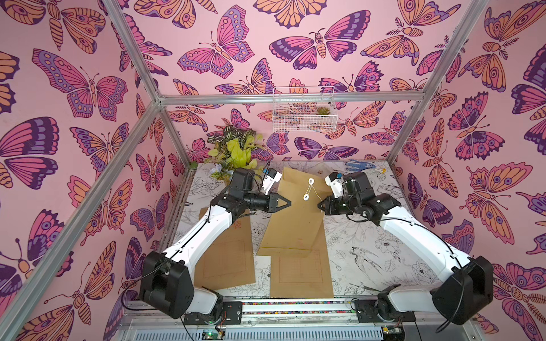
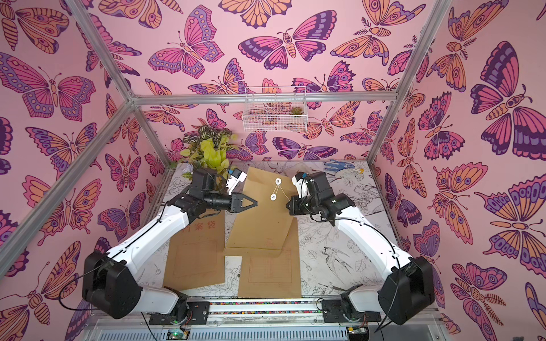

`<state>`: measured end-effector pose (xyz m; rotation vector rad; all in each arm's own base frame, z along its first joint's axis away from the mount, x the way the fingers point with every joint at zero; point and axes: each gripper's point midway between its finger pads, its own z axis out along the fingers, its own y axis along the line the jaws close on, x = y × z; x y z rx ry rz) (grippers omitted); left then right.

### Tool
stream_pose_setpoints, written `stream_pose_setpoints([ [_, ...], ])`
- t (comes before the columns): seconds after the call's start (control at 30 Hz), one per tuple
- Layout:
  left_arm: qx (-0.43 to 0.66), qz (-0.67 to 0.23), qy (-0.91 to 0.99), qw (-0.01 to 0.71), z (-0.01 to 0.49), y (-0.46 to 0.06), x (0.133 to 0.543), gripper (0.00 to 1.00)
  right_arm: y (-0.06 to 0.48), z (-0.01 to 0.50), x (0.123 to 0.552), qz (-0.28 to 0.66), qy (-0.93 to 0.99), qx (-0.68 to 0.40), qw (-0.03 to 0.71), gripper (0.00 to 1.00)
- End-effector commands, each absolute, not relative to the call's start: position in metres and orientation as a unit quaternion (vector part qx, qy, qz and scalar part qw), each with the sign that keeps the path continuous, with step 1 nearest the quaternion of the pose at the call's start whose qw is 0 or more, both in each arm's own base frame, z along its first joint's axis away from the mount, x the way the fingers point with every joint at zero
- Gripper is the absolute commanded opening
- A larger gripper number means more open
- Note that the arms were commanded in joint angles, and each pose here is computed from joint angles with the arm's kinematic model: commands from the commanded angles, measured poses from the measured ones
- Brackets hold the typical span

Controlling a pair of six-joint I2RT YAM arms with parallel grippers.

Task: Close the mouth of the file bag
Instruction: Close the file bag.

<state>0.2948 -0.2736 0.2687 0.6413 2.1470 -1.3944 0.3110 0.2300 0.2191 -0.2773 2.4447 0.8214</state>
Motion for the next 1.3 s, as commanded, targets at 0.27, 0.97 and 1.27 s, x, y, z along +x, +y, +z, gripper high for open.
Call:
stream_pose_setpoints([
  [0.27,0.251,-0.519,0.773,0.265,0.284,-0.270,0.288,0.00,0.237,0.207,0.309,0.285,0.918,-0.102,0.255,0.00],
  [0.97,0.256,-0.519,0.775,0.253,0.276,-0.267,0.278,0.00,0.176,0.267,0.332,0.209,0.926,-0.105,0.297,0.00],
  [1.27,0.267,-0.528,0.767,0.247,0.279,-0.270,0.270,0.00,0.168,0.275,0.352,0.179,0.929,-0.108,0.305,0.00],
])
